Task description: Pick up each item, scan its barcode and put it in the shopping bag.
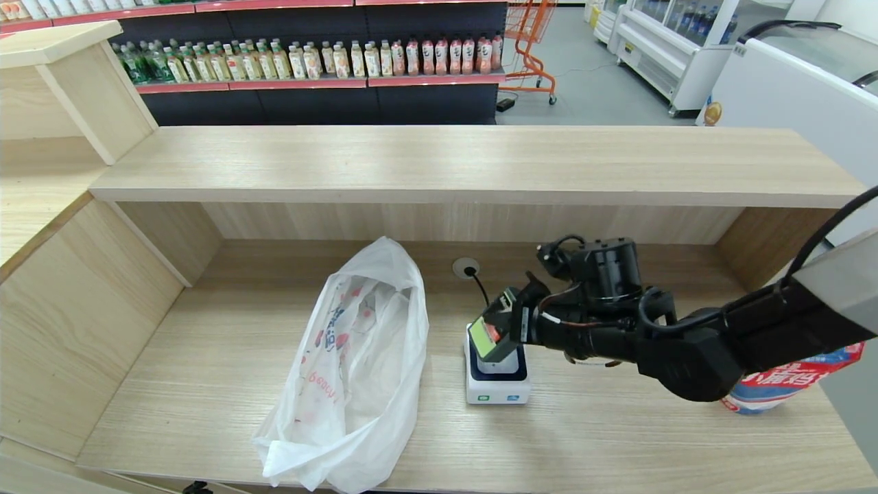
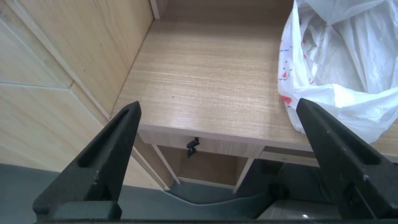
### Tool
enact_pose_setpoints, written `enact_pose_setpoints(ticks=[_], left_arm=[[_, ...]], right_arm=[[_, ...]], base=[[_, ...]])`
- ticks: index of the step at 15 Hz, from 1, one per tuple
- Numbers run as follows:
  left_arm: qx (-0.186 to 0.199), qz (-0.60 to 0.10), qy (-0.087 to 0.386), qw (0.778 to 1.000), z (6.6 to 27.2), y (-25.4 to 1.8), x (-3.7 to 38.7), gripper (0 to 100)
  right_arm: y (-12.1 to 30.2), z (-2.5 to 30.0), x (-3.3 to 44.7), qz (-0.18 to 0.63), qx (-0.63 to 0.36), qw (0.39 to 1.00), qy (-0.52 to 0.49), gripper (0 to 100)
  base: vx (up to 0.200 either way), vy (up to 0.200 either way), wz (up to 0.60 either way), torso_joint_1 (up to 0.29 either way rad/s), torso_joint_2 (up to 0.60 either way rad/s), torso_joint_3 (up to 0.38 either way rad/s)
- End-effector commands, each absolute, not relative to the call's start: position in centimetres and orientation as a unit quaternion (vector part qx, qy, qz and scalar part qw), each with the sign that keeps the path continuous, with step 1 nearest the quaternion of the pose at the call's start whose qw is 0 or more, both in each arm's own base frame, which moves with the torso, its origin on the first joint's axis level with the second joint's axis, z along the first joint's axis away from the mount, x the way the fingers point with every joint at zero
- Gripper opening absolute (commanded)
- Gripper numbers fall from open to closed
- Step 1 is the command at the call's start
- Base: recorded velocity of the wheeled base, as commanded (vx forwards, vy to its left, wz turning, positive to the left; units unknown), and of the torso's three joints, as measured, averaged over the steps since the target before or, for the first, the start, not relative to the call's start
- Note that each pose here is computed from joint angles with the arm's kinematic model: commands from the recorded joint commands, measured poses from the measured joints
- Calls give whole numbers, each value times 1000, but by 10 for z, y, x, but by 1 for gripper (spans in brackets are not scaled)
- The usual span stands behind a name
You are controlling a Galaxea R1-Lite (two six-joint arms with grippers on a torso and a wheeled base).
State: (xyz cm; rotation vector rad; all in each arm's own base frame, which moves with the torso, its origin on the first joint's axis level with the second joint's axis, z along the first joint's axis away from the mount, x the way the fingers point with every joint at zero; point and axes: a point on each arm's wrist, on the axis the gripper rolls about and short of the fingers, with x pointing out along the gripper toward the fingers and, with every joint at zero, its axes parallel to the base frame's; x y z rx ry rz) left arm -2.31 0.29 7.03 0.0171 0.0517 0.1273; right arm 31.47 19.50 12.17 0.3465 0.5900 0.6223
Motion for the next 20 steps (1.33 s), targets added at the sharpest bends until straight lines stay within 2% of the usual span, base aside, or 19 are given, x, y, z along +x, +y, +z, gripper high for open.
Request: enact_pose_setpoints(ticks=[1, 3, 6, 9, 13, 16, 20], left_arm=[[9, 64, 26, 998, 70, 3, -23, 100], [9, 64, 26, 998, 70, 3, -23, 100], [9, 64, 26, 998, 70, 3, -23, 100], [9, 64, 26, 998, 70, 3, -23, 100], [9, 64, 26, 998, 70, 3, -23, 100], [8, 64, 26, 998, 70, 3, -23, 100], [8, 63, 26, 998, 70, 3, -23, 100]], right_arm=[[181, 212, 282, 338, 245, 887, 196, 0], [155, 236, 253, 338, 175, 908, 172, 0], [114, 219, 223, 313, 64, 935, 153, 0], [102, 212, 201, 310, 63, 936, 158, 0], [97, 214, 196, 306, 65, 937, 153, 0], [94, 209, 194, 300, 66, 938, 162, 0], [94, 205, 193, 293, 99, 934, 179, 0]], base=[[0, 0, 0, 0, 0, 0], [0, 0, 0, 0, 0, 0], [0, 0, 0, 0, 0, 0], [0, 0, 0, 0, 0, 0], [0, 0, 0, 0, 0, 0], [-200, 0, 0, 6, 7, 2], [0, 0, 0, 0, 0, 0]])
